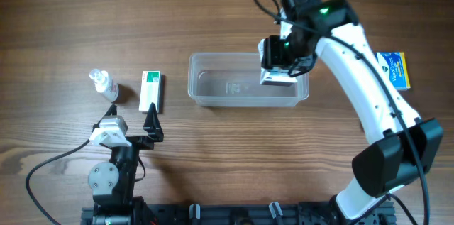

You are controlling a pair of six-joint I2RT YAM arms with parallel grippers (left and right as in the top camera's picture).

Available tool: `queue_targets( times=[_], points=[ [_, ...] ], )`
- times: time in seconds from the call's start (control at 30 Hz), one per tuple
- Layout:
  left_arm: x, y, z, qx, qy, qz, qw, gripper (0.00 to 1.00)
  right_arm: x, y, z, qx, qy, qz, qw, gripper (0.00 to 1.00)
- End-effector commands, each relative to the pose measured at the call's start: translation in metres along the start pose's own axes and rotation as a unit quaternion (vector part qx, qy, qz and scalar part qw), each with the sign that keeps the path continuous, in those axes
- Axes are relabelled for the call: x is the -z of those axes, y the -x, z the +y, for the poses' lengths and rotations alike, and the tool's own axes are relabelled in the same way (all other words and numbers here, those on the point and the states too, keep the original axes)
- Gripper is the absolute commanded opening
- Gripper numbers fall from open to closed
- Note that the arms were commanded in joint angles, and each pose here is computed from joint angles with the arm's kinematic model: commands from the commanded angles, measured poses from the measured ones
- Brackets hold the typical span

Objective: Pack container
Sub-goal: 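Carry the white box left and lower it into the clear container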

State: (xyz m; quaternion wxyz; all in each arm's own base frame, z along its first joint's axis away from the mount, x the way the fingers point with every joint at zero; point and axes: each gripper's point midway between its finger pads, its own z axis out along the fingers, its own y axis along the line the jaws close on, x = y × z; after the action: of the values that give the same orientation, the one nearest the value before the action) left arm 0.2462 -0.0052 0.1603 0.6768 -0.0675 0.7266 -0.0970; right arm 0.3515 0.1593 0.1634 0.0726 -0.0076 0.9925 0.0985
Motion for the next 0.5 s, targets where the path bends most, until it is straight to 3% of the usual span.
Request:
queue_targets(
  times=[0.0, 0.13, 0.47],
  points=[
    [0.000, -0.002, 0.000, -0.010, 0.001, 0.001, 1.000, 1.00, -0.019, -0.001, -0.008, -0.024, -0.027, -0.012, 0.999, 0.64],
    [0.000, -0.002, 0.000, -0.010, 0.000, 0.001, 1.000, 1.00, -0.049, -0.017, -0.025, -0.024, -0.056, 0.008, 0.998, 0.64],
    [0.000, -0.002, 0.000, -0.010, 0.001, 0.001, 1.000, 1.00, -0.054, -0.018, -0.027, 0.005, -0.058, 0.010, 0.998, 0.64]
  ],
)
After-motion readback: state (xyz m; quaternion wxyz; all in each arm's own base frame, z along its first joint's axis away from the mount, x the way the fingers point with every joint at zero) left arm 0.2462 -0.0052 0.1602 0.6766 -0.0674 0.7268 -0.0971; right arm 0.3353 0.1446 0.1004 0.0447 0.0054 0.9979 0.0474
